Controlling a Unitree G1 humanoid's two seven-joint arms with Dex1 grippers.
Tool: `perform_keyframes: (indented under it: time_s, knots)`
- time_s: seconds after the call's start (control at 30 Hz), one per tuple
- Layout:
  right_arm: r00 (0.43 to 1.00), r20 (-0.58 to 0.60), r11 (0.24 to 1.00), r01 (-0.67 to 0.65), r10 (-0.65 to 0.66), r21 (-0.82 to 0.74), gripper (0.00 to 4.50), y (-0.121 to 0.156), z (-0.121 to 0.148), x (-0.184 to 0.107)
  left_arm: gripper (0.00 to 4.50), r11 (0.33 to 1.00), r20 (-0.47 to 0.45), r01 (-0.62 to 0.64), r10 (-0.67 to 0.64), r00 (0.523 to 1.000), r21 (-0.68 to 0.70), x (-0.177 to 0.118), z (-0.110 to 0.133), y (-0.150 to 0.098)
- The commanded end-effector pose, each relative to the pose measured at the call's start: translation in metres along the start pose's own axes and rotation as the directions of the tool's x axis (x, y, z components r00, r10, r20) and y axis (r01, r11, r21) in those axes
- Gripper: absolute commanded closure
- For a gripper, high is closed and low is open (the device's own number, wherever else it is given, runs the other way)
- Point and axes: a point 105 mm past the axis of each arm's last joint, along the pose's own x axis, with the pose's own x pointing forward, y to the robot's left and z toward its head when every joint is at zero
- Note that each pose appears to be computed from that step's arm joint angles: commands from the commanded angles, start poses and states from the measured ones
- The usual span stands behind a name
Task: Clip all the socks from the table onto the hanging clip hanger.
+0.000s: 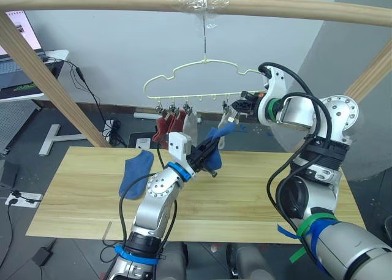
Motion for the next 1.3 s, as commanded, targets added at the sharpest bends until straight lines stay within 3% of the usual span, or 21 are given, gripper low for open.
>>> perform_keyframes:
  time_s: [0.03,0.23,0.63,0.67,1.03,1.3]
  knots:
    - [1.0,0.003,1.0,-0.007,0.007,0.005,4.5,0.003,0.003,-0.002,4.48,0.999,0.054,0.023,-0.025,0.998,0.041,0.009,0.012,-0.005]
    - [1.0,-0.006,0.999,-0.028,0.028,0.021,4.5,0.006,0.003,-0.001,4.48,0.998,0.06,0.033,-0.036,0.998,0.054,0.015,0.013,-0.007]
    - [0.994,0.004,0.994,-0.113,0.113,0.003,0.16,0.009,0.012,-0.012,4.5,0.992,0.071,0.126,-0.124,0.99,-0.012,0.017,0.022,-0.02]
    - [0.993,0.004,0.993,-0.116,0.116,-0.015,0.03,0.007,0.011,-0.015,4.5,0.99,0.064,0.13,-0.126,0.99,-0.062,0.019,0.02,-0.022]
    - [0.989,0.032,0.985,-0.142,0.145,-0.095,0.03,0.0,0.012,-0.031,4.5,0.935,0.061,0.169,-0.158,0.986,-0.311,0.032,0.023,-0.027]
    - [0.982,0.103,0.976,-0.14,0.159,-0.169,0.03,0.003,0.016,-0.039,4.5,0.953,0.038,0.147,-0.142,0.989,-0.264,0.035,0.021,-0.019]
